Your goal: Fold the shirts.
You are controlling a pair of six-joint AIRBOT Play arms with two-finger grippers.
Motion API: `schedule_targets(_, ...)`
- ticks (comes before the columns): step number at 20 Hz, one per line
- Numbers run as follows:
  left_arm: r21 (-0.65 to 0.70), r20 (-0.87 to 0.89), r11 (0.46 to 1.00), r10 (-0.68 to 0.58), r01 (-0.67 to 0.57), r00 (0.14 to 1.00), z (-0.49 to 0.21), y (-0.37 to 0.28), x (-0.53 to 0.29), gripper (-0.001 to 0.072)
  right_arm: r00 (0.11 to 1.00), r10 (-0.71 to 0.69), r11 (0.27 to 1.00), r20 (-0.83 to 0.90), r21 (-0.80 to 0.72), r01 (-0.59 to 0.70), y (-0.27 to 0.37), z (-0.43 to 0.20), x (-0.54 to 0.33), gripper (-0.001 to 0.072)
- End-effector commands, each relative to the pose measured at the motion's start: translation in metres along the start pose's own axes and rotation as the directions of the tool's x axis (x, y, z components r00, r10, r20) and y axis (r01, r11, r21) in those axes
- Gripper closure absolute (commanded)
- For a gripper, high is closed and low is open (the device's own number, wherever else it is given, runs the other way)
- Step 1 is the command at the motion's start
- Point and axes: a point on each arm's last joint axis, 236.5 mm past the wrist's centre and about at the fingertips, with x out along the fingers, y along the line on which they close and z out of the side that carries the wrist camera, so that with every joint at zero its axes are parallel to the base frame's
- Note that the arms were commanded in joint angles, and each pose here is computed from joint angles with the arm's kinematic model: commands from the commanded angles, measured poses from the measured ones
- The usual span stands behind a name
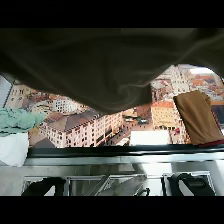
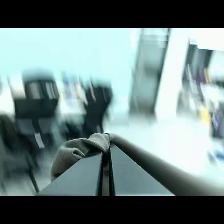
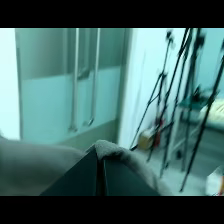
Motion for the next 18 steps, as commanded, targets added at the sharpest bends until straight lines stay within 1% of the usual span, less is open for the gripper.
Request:
schedule_targets(1, 0.053, 0.171, 0.993, 0.092, -0.102, 0.981, 0.032, 0.015, -0.029, 0.0689, 0.996, -0.072, 0.994, 0.051, -0.076, 0.076, -0.002, 0.024, -0.019, 0.0694)
schedule_targets(3, 0.025, 0.065, 0.991, 0.127, -0.129, 0.990, -0.013, 0.043, 0.009, 0.0689, 0.996, -0.062, 0.998, -0.063, -0.002, 0.062, -0.024, -0.013, 0.011, 0.0694)
schedule_targets(5, -0.014, -0.094, 0.986, 0.165, -0.167, 0.982, -0.085, 0.083, 0.066, 0.0689, 0.976, -0.039, 0.994, -0.216, 0.093, 0.061, -0.056, -0.069, 0.052, 0.0694)
schedule_targets(6, -0.034, -0.184, 0.981, 0.181, -0.190, 0.966, -0.128, 0.106, 0.094, 0.0689, 0.952, -0.018, 0.985, -0.305, 0.160, 0.070, -0.073, -0.107, 0.072, 0.0694)
schedule_targets(8, -0.064, -0.377, 0.967, 0.205, -0.247, 0.903, -0.233, 0.153, 0.145, 0.0689, 0.875, 0.043, 0.954, -0.482, 0.279, 0.106, -0.102, -0.193, 0.106, 0.0694)
schedule_targets(11, -0.087, -0.621, 0.945, 0.196, -0.315, 0.759, -0.404, 0.207, 0.193, 0.0689, 0.727, 0.146, 0.871, -0.671, 0.435, 0.227, -0.135, -0.340, 0.138, 0.0694)
schedule_targets(13, -0.093, -0.714, 0.936, 0.175, -0.339, 0.678, -0.497, 0.226, 0.208, 0.0689, 0.644, 0.174, 0.804, -0.745, 0.485, 0.345, -0.159, -0.441, 0.148, 0.0694)
schedule_targets(15, -0.096, -0.767, 0.934, 0.151, -0.345, 0.623, -0.566, 0.232, 0.217, 0.0689, 0.587, 0.183, 0.748, -0.789, 0.499, 0.437, -0.177, -0.520, 0.151, 0.0694)
schedule_targets(17, -0.097, -0.796, 0.931, 0.140, -0.352, 0.589, -0.611, 0.235, 0.217, 0.0689, 0.536, 0.201, 0.693, -0.820, 0.505, 0.514, -0.187, -0.585, 0.151, 0.0694)
schedule_targets(18, -0.096, -0.810, 0.929, 0.135, -0.356, 0.570, -0.626, 0.233, 0.212, 0.0688, 0.519, 0.207, 0.675, -0.829, 0.505, 0.537, -0.189, -0.607, 0.150, 0.0694)
